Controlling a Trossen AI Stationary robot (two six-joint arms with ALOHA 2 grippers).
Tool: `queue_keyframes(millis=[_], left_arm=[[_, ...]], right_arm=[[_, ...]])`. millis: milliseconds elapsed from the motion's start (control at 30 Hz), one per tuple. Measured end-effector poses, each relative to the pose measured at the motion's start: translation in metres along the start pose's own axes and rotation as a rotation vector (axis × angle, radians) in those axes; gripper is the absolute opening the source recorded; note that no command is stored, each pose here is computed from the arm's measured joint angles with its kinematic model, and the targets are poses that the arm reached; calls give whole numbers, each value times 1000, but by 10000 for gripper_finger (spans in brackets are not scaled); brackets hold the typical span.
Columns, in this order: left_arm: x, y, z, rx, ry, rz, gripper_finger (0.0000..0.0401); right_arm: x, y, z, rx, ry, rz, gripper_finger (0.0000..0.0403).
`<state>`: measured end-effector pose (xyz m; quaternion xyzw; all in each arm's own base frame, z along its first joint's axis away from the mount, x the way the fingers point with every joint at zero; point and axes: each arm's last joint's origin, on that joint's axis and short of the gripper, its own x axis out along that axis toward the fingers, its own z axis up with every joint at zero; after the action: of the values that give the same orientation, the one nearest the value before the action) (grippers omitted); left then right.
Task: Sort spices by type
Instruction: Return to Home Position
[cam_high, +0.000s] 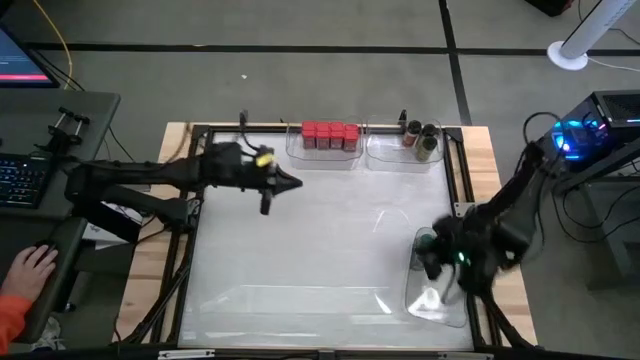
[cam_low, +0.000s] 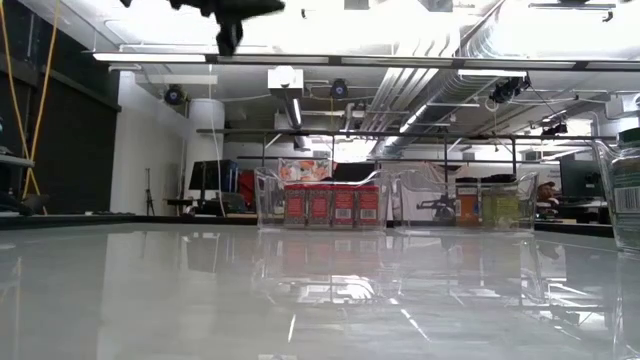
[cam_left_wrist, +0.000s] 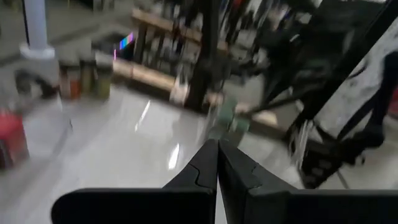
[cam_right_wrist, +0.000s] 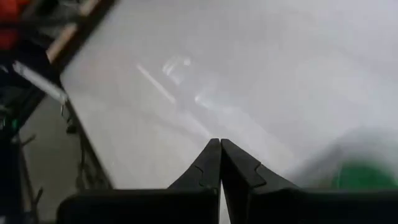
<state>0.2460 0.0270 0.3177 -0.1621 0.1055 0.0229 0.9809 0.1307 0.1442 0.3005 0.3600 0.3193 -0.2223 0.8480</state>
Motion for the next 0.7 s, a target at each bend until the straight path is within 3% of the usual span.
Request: queue_keyframes(millis=[100, 200, 300, 433, 700], left_arm=[[-22, -7, 17, 36, -92, -22, 0], [-43, -13, 16, 49, -150, -54, 0], [-50, -14, -5, -2, -206, -67, 0], [-56, -11, -42, -111, -357, -112, 0], [-69, 2, -96, -215, -454, -106, 0]], right_arm=[[10, -1, 35, -71, -60, 8, 0], [22, 4, 67, -166, -70, 75, 0], [34, 10, 100, -243, -102, 181, 0], [45, 7, 135, -306, -209, 227, 0], [51, -11, 166, -268, -231, 244, 0]])
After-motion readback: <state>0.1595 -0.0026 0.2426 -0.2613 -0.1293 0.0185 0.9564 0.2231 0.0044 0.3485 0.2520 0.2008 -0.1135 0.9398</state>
